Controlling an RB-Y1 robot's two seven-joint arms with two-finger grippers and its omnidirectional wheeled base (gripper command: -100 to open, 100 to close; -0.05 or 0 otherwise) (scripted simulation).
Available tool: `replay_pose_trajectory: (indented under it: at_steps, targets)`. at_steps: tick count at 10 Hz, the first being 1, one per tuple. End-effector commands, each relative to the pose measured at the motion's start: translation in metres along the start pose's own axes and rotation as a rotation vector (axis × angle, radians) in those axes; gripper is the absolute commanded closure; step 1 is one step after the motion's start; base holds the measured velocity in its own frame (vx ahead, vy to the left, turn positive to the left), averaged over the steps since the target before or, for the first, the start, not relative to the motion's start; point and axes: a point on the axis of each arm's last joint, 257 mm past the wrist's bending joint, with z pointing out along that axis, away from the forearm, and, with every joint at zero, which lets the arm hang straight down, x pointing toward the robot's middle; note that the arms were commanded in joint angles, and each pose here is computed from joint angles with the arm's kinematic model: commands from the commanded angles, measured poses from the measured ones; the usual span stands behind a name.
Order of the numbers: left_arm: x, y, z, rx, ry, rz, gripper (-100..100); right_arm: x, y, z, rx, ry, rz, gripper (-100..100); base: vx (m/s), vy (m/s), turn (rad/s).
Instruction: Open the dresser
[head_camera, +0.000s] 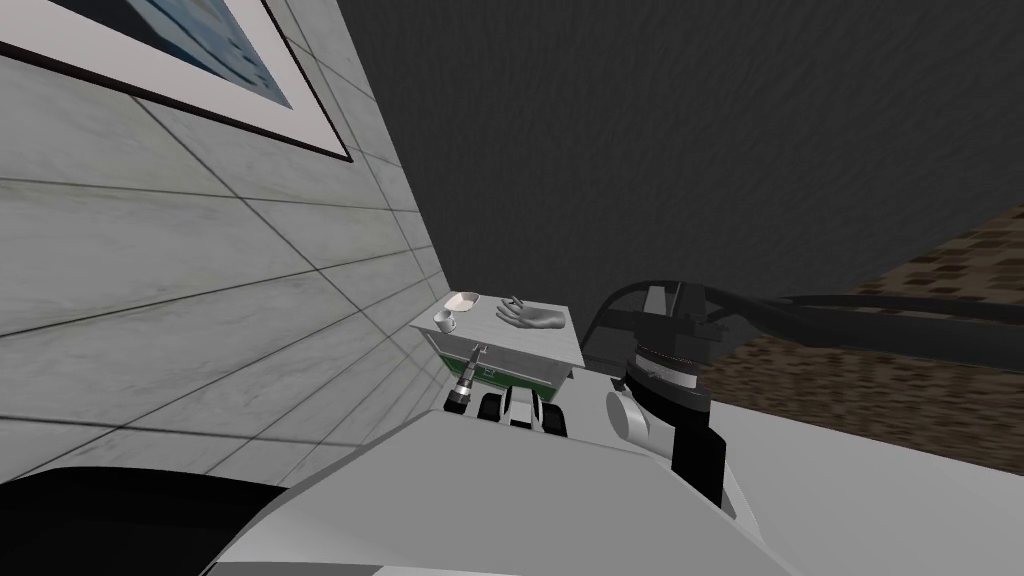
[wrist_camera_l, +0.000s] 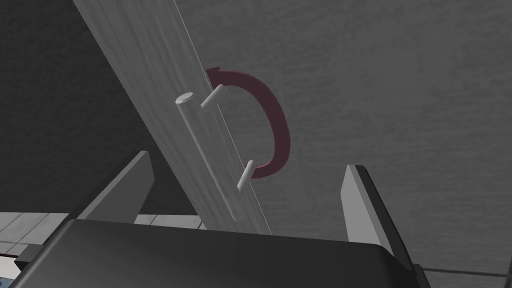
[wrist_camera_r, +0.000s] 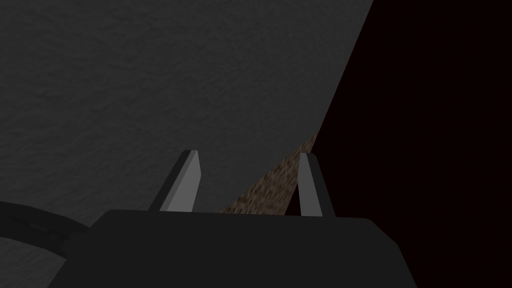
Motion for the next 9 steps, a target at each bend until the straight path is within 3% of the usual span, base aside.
replay_pose_trajectory:
  at_steps: [1,3,4,6,7,9]
  targets:
    - [-0.008,0.001,0.024,-0.004,0.001,0.0,-100,0.0,0.0,0.0,0.0,0.0,0.0,0,-0.024,-0.036,0.004]
    - [-0.007,0.002,0.021,-0.004,0.001,0.0,-100,0.0,0.0,0.0,0.0,0.0,0.0,0,-0.014,-0.016,0.004]
    - [-0.002,0.001,0.005,-0.004,0.001,-0.001,100,0.0,0.0,0.0,0.0,0.0,0.0,0,0.015,0.025,-0.009]
    - [0.003,0.001,-0.01,-0.004,0.0,-0.001,100,0.0,0.0,0.0,0.0,0.0,0.0,0,0.022,0.031,-0.01]
    - [0.001,-0.004,0.0,0.015,-0.001,-0.003,100,0.0,0.0,0.0,0.0,0.0,0.0,0,0.002,0.008,-0.005]
    - [-0.004,-0.002,0.011,0.007,0.007,-0.004,100,0.0,0.0,0.0,0.0,0.0,0.0,0,-0.133,-0.02,0.025]
